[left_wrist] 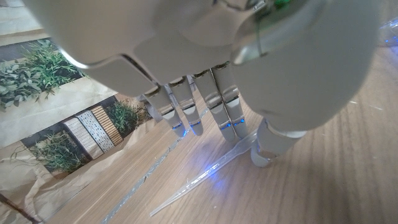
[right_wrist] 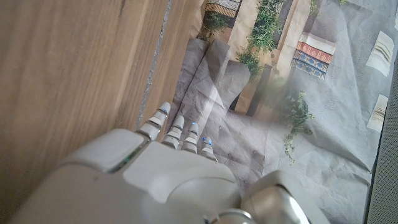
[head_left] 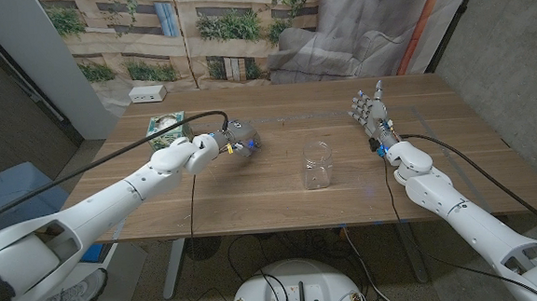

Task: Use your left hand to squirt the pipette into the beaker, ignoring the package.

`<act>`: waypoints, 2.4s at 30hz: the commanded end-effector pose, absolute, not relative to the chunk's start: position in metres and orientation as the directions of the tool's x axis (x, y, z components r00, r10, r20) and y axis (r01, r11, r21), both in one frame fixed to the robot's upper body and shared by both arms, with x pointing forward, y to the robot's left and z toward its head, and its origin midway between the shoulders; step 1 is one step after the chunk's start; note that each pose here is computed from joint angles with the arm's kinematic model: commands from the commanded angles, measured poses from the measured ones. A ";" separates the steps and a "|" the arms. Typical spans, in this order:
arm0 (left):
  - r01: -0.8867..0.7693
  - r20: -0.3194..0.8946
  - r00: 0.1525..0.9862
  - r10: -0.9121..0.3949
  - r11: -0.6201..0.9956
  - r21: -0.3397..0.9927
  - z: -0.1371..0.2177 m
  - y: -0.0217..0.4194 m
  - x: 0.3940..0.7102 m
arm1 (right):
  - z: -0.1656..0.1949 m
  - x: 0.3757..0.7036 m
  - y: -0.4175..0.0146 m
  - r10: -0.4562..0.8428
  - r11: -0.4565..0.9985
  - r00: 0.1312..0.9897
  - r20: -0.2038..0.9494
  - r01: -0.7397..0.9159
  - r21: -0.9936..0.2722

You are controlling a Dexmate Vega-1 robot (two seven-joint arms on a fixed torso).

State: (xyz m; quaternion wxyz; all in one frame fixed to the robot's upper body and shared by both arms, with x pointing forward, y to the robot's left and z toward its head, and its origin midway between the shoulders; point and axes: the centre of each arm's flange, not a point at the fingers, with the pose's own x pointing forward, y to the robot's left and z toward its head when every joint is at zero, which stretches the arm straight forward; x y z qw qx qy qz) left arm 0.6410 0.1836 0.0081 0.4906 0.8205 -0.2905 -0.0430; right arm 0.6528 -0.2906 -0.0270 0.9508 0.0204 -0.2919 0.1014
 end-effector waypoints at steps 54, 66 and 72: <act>-0.468 0.302 0.827 -0.475 -0.282 0.837 -0.011 0.178 0.640 | -0.027 0.653 -0.291 0.181 0.979 0.809 0.559 -0.205 -0.020; -0.489 0.327 0.812 -0.484 -0.258 0.833 -0.001 0.182 0.632 | -0.027 0.653 -0.291 0.181 0.979 0.809 0.559 -0.205 -0.020; -0.515 0.355 0.790 -0.500 -0.226 0.827 0.011 0.180 0.624 | -0.027 0.653 -0.291 0.181 0.979 0.809 0.559 -0.205 -0.020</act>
